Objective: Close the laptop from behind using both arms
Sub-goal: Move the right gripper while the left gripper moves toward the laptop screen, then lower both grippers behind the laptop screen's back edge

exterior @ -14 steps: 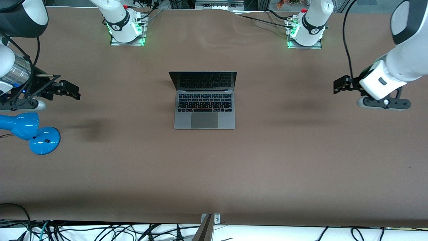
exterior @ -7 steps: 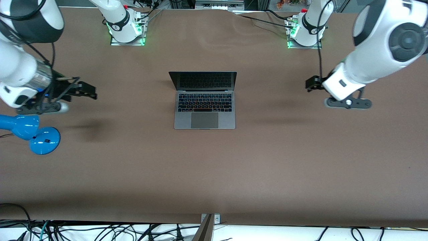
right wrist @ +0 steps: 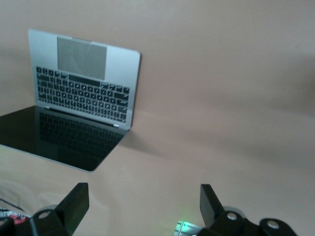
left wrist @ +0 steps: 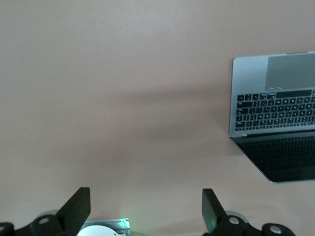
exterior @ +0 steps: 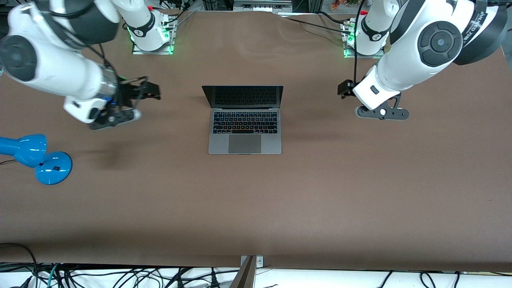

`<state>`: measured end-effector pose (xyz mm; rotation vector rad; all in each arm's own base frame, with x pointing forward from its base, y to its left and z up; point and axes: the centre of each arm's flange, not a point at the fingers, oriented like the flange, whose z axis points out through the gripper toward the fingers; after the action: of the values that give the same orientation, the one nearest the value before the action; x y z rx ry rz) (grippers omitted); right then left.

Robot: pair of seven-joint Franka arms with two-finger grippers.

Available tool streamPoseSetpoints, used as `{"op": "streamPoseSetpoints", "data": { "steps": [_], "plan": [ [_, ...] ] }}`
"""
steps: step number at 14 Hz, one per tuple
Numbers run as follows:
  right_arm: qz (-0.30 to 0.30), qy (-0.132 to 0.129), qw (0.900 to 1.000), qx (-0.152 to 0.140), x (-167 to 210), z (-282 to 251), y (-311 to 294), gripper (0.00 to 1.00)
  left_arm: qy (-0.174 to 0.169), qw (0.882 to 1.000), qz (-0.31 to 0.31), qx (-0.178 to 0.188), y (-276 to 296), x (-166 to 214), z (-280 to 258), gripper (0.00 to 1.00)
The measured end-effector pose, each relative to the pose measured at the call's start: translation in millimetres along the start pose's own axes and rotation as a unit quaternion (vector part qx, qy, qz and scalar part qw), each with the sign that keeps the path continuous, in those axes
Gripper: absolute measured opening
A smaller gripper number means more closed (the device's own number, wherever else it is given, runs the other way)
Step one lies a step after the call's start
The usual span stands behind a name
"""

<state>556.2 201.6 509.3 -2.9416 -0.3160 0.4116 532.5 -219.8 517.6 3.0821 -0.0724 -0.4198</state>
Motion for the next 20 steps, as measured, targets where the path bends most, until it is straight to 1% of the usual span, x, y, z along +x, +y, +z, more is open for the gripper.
{"op": "streamPoseSetpoints", "data": {
  "steps": [4,6,7,8,9,10,12,13,14,15,16,17,20],
  "plan": [
    [0.049,-0.027,0.998,-0.019,-2,35,-69,1.0,-0.01,1.0,-0.004,0.009,48,-21,10,1.0],
    [0.053,-0.043,0.997,-0.026,-3,54,-94,0.99,-0.023,0.999,-0.017,0.014,70,-33,24,1.0],
    [0.054,-0.058,0.997,-0.02,-3,64,-103,0.91,-0.034,0.999,-0.026,0.009,80,-39,32,1.0],
    [0.057,-0.077,0.995,-0.009,-3,73,-108,0.79,-0.041,0.999,-0.034,0.003,89,-43,37,1.0],
    [0.064,-0.098,0.993,0.003,-3,81,-110,0.79,-0.044,0.998,-0.04,-0.002,97,-46,43,1.0],
    [0.071,-0.116,0.991,0.013,-2,88,-112,0.73,-0.045,0.998,-0.044,-0.007,105,-48,50,1.0],
    [0.086,-0.139,0.986,0.029,-1,99,-115,0.52,-0.041,0.998,-0.052,-0.019,128,-55,71,1.0],
    [0.091,-0.146,0.985,0.03,1,104,-115,0.39,-0.045,0.997,-0.056,-0.03,140,-60,85,1.0],
    [0.093,-0.151,0.984,0.029,2,109,-116,0.3,-0.049,0.996,-0.057,-0.04,149,-65,100,1.0],
    [0.093,-0.156,0.983,0.027,3,114,-118,0.17,-0.054,0.996,-0.058,-0.047,154,-68,112,1.0],
    [0.093,-0.161,0.982,0.025,4,119,-120,0.07,-0.063,0.995,-0.059,-0.051,158,-70,123,1.0],
    [0.092,-0.164,0.982,0.023,4,124,-123,0.06,-0.074,0.994,-0.06,-0.054,161,-71,133,1.0],
    [0.09,-0.174,0.98,0.018,6,137,-127,0.06,-0.11,0.99,-0.071,-0.061,172,-68,161,1.0]
  ]
}}
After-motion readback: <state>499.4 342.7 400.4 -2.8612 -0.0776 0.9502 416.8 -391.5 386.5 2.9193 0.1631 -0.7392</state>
